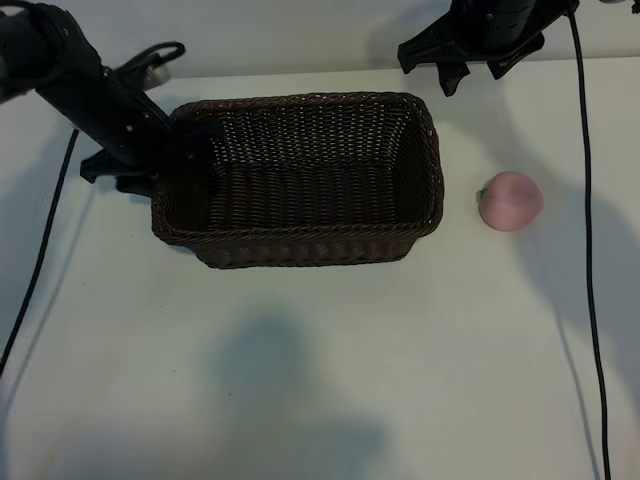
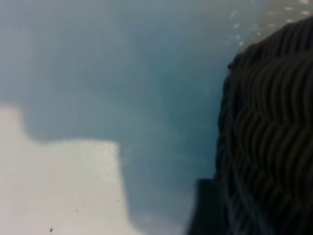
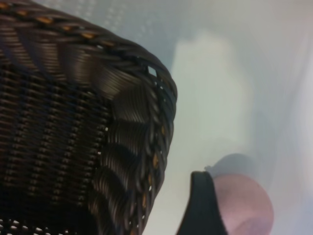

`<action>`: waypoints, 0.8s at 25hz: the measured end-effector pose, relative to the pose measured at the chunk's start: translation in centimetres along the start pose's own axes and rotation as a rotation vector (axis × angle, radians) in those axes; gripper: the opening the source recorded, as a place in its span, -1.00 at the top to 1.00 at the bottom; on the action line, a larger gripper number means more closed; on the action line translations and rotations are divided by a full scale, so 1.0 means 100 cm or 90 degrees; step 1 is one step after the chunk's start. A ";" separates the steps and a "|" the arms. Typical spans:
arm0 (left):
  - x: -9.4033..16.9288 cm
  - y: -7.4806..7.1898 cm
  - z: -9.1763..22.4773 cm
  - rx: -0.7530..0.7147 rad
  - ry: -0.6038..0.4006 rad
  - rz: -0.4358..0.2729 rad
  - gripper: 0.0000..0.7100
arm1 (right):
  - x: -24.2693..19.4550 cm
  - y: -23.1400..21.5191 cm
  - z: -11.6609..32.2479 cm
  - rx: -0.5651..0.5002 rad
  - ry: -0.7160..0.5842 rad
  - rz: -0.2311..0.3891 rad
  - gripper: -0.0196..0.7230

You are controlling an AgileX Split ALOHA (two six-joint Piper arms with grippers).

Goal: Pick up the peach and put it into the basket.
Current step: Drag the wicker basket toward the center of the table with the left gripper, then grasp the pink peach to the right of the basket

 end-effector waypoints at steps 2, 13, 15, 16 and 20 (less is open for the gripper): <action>0.014 -0.003 -0.002 -0.004 -0.019 -0.001 -0.89 | 0.000 0.000 0.000 0.000 0.000 0.000 -0.47; 0.095 0.001 0.001 -0.064 -0.097 -0.088 -0.77 | 0.000 0.000 0.000 0.000 0.000 0.000 -0.47; 0.102 0.005 0.002 -0.063 -0.092 -0.092 -0.76 | 0.000 0.000 0.000 0.000 0.000 0.000 -0.47; 0.106 0.009 0.002 -0.063 -0.092 -0.094 -0.75 | 0.000 0.000 0.000 0.000 0.000 0.000 -0.47; 0.128 0.028 0.003 -0.057 -0.090 -0.107 -0.72 | 0.000 0.000 0.000 0.000 0.000 0.000 -0.47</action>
Point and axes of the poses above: a point on each arm's last joint axis where the gripper is mounted, x pointing back along that axis away from the gripper, y along the wrist's bending axis when the last joint is at zero, z = x × y, the point moved 7 cm from there along -x, pointing out along that axis toward the gripper, and after that the axes turned 10 degrees about x, right-handed, at the moved point
